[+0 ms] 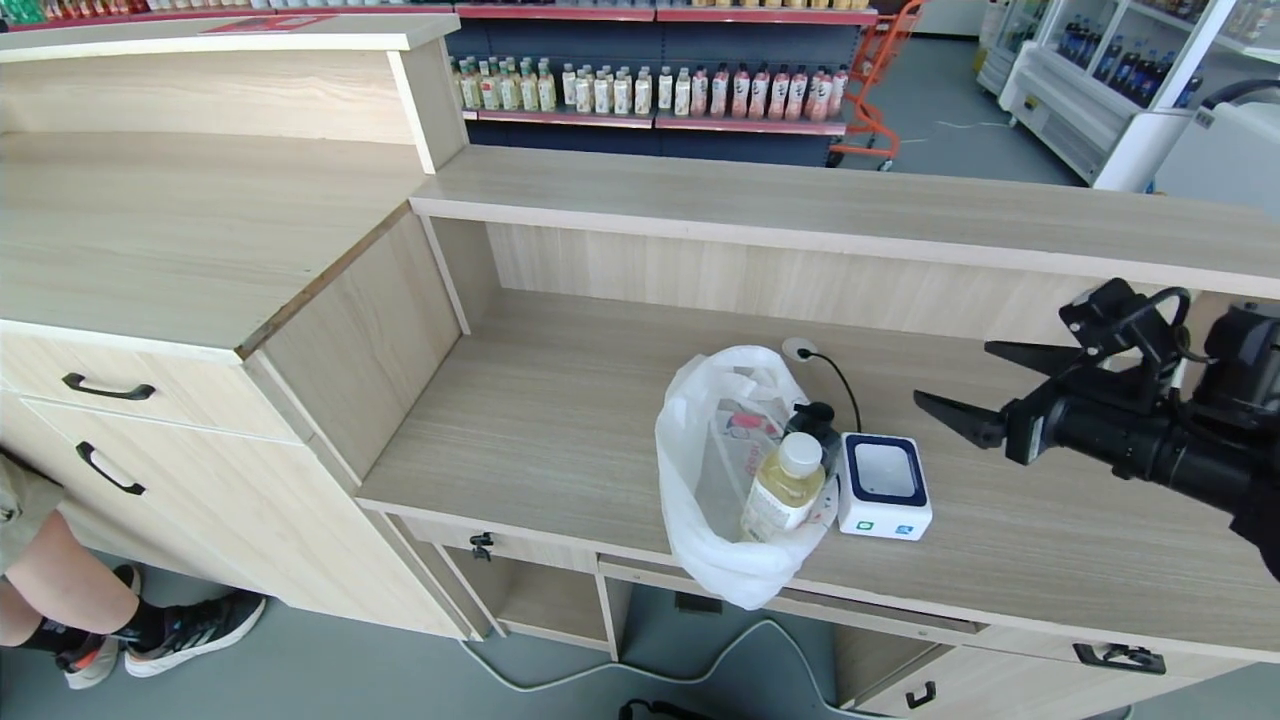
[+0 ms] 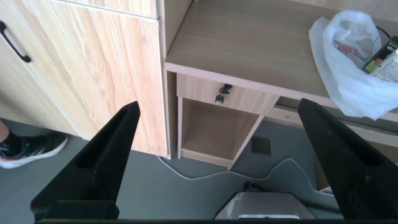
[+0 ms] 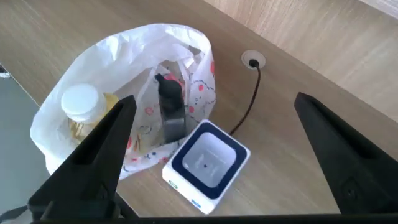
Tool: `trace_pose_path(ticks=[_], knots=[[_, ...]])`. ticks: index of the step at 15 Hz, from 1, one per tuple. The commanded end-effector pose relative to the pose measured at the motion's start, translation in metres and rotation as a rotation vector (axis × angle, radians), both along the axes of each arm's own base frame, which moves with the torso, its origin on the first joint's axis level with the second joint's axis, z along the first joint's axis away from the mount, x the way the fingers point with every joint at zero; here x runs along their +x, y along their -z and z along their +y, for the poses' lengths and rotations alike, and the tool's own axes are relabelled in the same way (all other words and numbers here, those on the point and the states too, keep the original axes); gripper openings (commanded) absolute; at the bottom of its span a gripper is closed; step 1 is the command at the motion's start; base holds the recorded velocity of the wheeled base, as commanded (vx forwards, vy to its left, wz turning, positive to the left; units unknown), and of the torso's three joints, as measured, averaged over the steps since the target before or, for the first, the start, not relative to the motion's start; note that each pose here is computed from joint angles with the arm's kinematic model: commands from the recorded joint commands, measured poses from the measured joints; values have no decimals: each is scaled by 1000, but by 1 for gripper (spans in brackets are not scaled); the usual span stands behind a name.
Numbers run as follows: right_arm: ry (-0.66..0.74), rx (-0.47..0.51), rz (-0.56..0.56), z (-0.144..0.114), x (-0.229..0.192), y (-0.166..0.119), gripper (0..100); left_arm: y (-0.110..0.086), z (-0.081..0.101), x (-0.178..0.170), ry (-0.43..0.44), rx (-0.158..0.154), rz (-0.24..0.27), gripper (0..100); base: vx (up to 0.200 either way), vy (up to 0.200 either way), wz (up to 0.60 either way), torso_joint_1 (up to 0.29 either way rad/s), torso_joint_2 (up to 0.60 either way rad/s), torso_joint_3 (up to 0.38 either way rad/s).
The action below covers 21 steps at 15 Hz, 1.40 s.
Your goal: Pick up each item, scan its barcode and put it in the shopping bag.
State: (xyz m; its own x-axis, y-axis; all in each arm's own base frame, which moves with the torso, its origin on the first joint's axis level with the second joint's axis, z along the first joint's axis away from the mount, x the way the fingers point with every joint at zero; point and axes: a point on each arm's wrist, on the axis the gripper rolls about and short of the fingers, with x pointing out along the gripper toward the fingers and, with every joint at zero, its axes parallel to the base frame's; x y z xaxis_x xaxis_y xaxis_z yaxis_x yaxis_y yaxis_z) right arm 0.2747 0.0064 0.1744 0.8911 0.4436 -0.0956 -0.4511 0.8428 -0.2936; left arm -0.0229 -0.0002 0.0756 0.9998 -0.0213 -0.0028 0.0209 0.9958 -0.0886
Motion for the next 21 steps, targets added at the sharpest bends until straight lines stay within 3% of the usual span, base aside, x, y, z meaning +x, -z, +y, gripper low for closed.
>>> trace_pose_path(ticks=[1, 4, 6, 7, 11, 14, 16, 19, 21], knots=[[185, -40, -57, -29, -67, -30, 100, 0, 0, 0, 0, 0, -1, 100, 0, 0, -600, -2, -2, -2], [346, -13, -68, -44, -87, -41, 100, 0, 0, 0, 0, 0, 0, 100, 0, 0, -600, 4, 2, 2], [397, 128, -27, -44, -103, -44, 100, 0, 0, 0, 0, 0, -1, 100, 0, 0, 0, 0, 0, 0], [450, 145, 2, -45, -113, -42, 100, 0, 0, 0, 0, 0, 0, 100, 0, 0, 0, 0, 0, 0], [668, 134, 41, -28, -191, 15, 100, 0, 0, 0, 0, 0, 0, 100, 0, 0, 0, 0, 0, 0], [647, 140, -20, -15, -236, 48, 100, 0, 0, 0, 0, 0, 0, 100, 0, 0, 0, 0, 0, 0], [607, 211, -46, -7, -262, 60, 100, 0, 0, 0, 0, 0, 0, 100, 0, 0, 0, 0, 0, 0], [513, 229, -45, -4, -282, 78, 100, 0, 0, 0, 0, 0, 0, 100, 0, 0, 0, 0, 0, 0], [525, 217, -33, -4, -290, 90, 100, 0, 0, 0, 0, 0, 0, 100, 0, 0, 0, 0, 0, 0]])
